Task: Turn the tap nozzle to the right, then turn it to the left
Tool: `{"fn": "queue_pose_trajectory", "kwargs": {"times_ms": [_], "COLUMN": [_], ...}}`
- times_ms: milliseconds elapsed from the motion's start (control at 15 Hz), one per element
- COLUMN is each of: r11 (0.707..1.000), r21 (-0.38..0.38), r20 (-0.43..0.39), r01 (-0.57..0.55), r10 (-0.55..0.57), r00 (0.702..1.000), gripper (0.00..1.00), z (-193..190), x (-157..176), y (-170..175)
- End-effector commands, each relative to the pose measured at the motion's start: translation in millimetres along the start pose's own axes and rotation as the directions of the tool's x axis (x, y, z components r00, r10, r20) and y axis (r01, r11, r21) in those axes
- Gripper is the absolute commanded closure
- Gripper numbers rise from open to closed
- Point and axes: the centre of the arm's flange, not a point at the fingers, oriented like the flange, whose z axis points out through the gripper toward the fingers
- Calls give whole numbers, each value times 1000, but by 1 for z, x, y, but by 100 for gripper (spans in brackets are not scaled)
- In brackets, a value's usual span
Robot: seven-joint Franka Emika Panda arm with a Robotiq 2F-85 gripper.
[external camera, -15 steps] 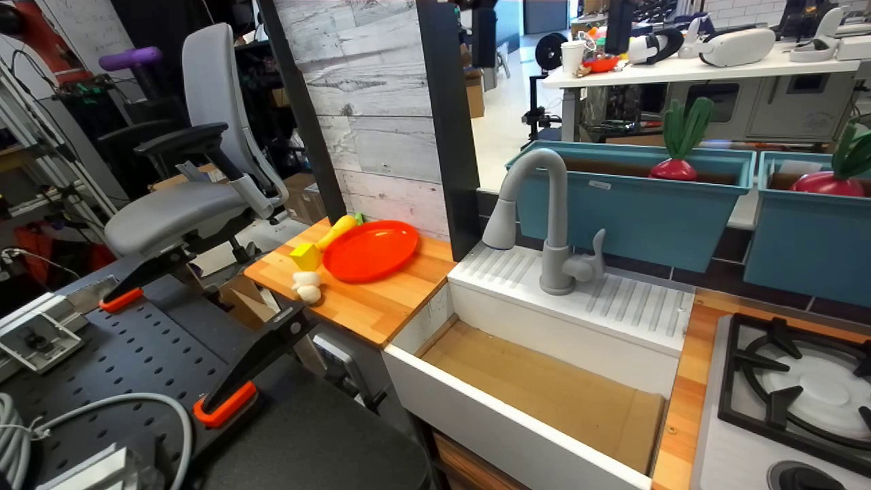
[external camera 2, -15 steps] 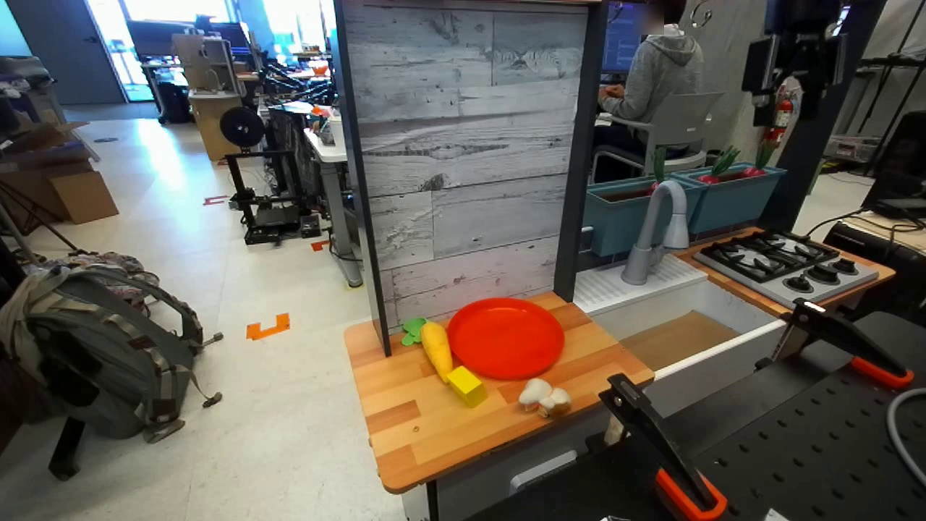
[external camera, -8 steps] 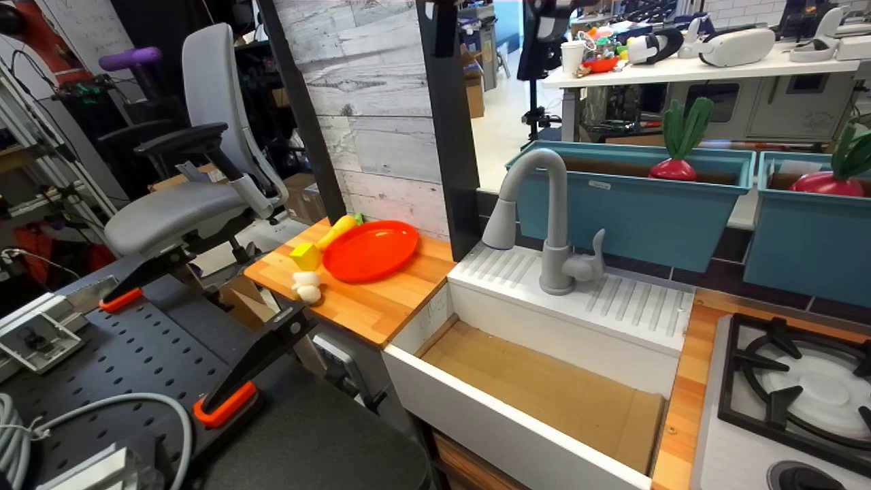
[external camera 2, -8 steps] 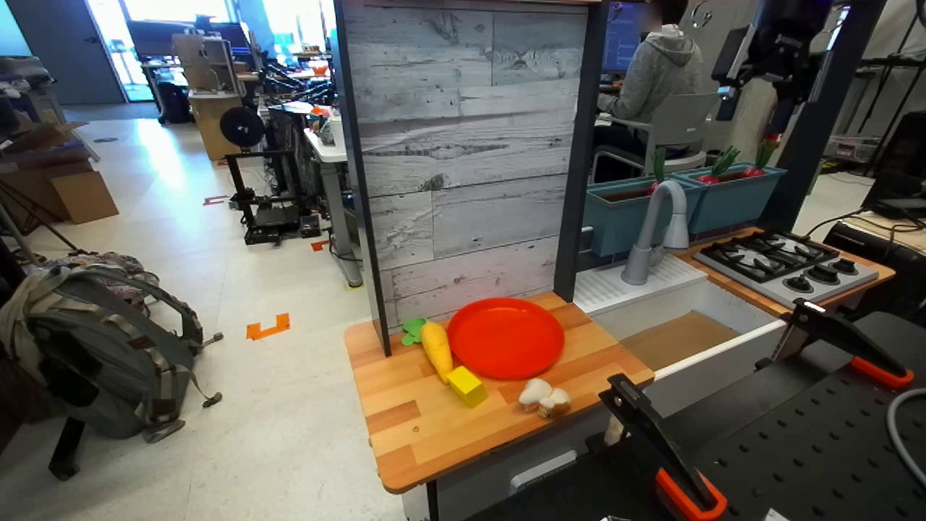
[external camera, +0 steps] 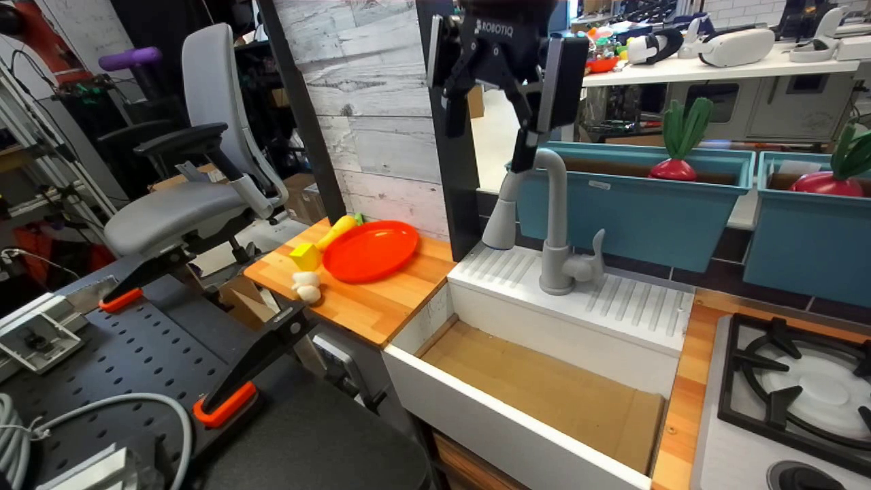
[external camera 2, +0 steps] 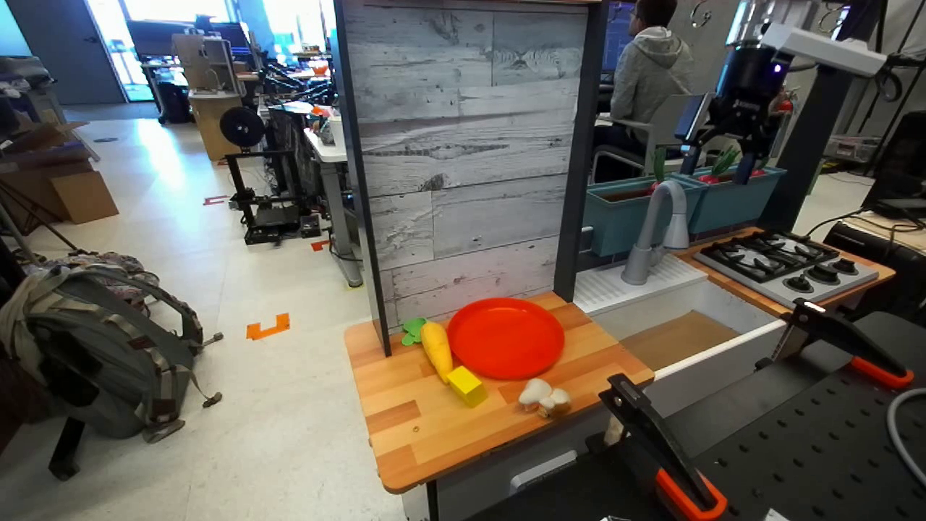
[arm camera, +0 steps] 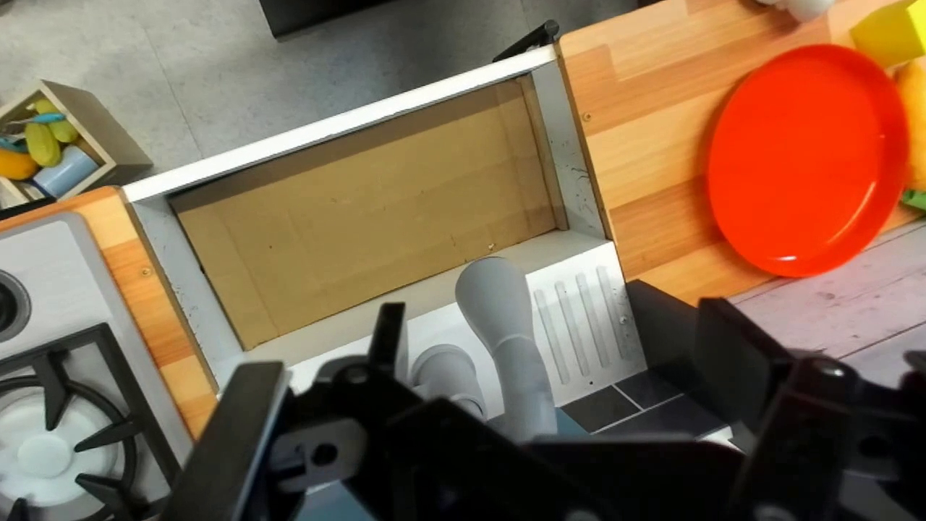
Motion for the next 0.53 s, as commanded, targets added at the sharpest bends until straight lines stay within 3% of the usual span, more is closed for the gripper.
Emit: {"fn": "queue_pose_trajectory", "kwargs": {"times_ms": [0, 267, 333, 467], "r11": [999, 997, 997, 996], "r21": [-1, -5, -3, -10], "r20": [-25, -35, -40, -63], "r01": [-45, -78, -83, -89], "r10": [45, 78, 82, 89], "r00": [999, 996, 996, 994], "gripper": [0, 0, 25, 32], "z": [25, 39, 40, 39], "x": [13, 21, 23, 27], "y": [-3, -3, -3, -3]}}
